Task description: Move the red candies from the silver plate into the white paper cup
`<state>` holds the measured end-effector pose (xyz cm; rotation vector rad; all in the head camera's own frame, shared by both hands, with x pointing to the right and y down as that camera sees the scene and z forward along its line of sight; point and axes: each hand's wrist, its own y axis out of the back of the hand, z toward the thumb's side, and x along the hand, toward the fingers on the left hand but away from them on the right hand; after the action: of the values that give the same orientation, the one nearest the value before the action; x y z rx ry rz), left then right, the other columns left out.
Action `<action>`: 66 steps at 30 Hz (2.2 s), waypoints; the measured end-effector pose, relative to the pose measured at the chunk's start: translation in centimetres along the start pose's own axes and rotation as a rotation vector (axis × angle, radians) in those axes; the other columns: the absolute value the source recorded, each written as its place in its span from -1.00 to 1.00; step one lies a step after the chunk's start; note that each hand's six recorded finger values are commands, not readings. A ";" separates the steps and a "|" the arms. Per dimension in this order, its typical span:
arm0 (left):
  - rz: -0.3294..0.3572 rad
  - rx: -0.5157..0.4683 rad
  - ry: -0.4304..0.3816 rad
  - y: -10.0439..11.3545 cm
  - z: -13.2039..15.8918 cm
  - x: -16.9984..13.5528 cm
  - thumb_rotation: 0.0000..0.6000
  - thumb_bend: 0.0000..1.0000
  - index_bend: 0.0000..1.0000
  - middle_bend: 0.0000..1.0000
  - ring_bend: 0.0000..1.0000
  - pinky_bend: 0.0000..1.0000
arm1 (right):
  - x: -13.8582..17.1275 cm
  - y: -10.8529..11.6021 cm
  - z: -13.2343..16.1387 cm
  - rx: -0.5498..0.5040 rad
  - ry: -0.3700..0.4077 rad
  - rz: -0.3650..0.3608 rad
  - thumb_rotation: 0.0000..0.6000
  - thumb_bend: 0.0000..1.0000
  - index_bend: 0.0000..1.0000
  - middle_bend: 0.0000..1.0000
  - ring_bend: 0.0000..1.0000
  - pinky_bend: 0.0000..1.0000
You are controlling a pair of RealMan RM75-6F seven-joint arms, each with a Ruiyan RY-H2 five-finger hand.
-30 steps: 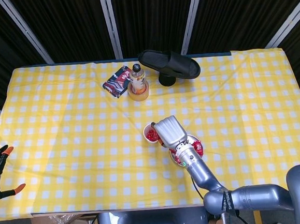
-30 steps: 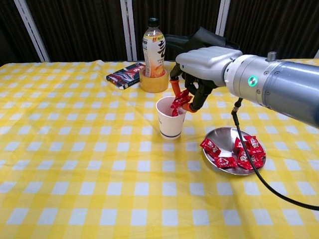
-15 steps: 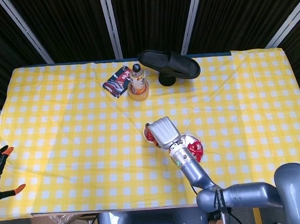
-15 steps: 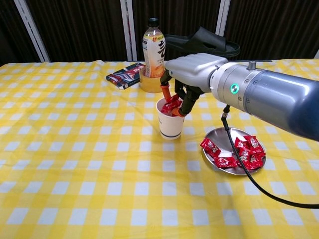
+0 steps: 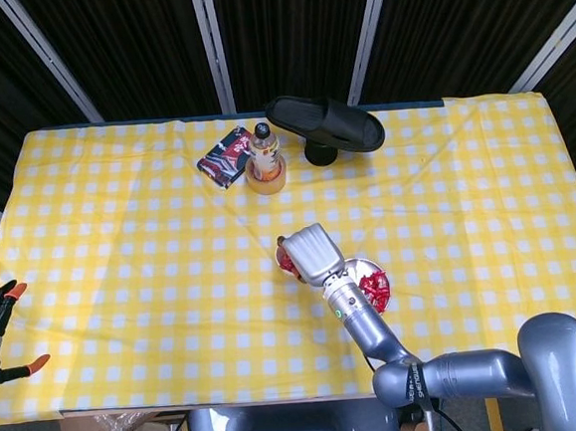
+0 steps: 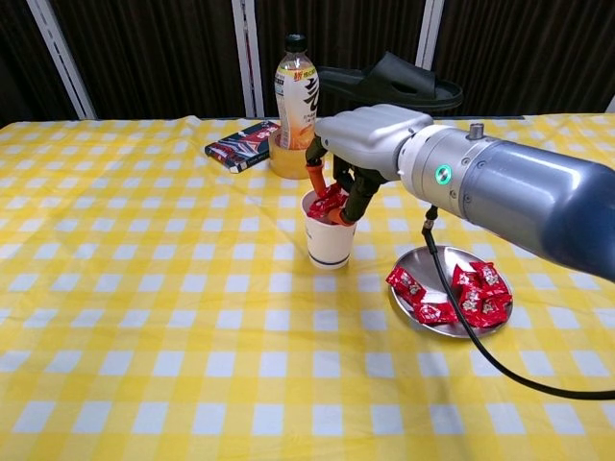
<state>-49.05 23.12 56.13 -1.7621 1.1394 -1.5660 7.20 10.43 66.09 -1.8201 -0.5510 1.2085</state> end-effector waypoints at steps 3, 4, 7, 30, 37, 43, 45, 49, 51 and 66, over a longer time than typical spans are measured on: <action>0.000 0.000 -0.001 0.0 0.0 0.0 1.00 -0.94 -1.00 -1.00 -1.00 -1.00 | 0.0 0.1 -0.1 0.002 -0.001 -0.003 1.00 -0.10 -0.12 0.63 0.85 0.96; 0.001 0.000 -0.002 0.0 0.0 0.0 1.00 -0.94 -1.00 -1.00 -1.00 -1.00 | 0.0 0.1 -0.1 0.004 -0.002 -0.005 1.00 -0.10 -0.14 0.63 0.85 0.96; 0.002 -0.001 -0.002 0.0 0.0 0.0 1.00 -0.94 -1.00 -1.00 -1.00 -1.00 | 0.0 0.3 -0.2 0.008 -0.004 -0.011 1.00 -0.11 -0.16 0.63 0.85 0.96; 0.003 -0.003 0.002 0.0 0.1 -0.1 1.00 -0.94 -1.00 -1.00 -1.00 -1.00 | 4.6 1.4 -1.3 0.035 -0.002 -0.032 1.00 -0.23 -0.52 0.63 0.85 0.96; 0.003 0.000 0.004 0.0 0.1 -0.2 1.00 -0.94 -1.00 -1.00 -1.00 -1.00 | 7.9 -1.0 -4.7 0.062 -0.086 0.036 1.00 -0.29 -0.63 0.63 0.85 0.96; 0.007 0.006 0.005 -0.1 0.1 -0.2 1.00 -0.94 -1.00 -1.00 -1.00 -1.00 | 9.9 -2.4 -7.3 0.054 -0.153 0.081 1.00 -0.32 -0.64 0.63 0.85 0.96; 0.008 0.008 0.006 -0.1 0.2 -0.2 1.00 -0.94 -1.00 -1.00 -1.00 -1.00 | 10.3 -2.8 -7.8 0.055 -0.166 0.095 1.00 -0.32 -0.64 0.63 0.85 0.96; 0.011 0.013 0.009 -0.2 0.2 -0.2 1.00 -0.94 -1.00 -1.00 -1.00 -1.00 | 11.0 -3.8 -8.5 0.051 -0.184 0.126 1.00 -0.32 -0.56 0.63 0.85 0.96; 0.012 0.014 0.010 -0.2 0.2 -0.3 1.00 -0.94 -1.00 -1.00 -1.00 -1.00 | 11.2 -4.2 -8.8 0.051 -0.193 0.140 1.00 -0.32 -0.53 0.63 0.85 0.96; 0.013 0.018 0.019 -0.3 0.1 -0.3 1.00 -0.94 -1.00 -1.00 -1.00 -1.00 | 11.5 -6.2 -8.8 0.024 -0.195 0.184 1.00 -0.32 -0.39 0.63 0.85 0.96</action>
<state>-48.90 23.46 56.19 -1.7284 1.1396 -1.5839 20.66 18.63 66.80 -1.7735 -0.4823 1.5219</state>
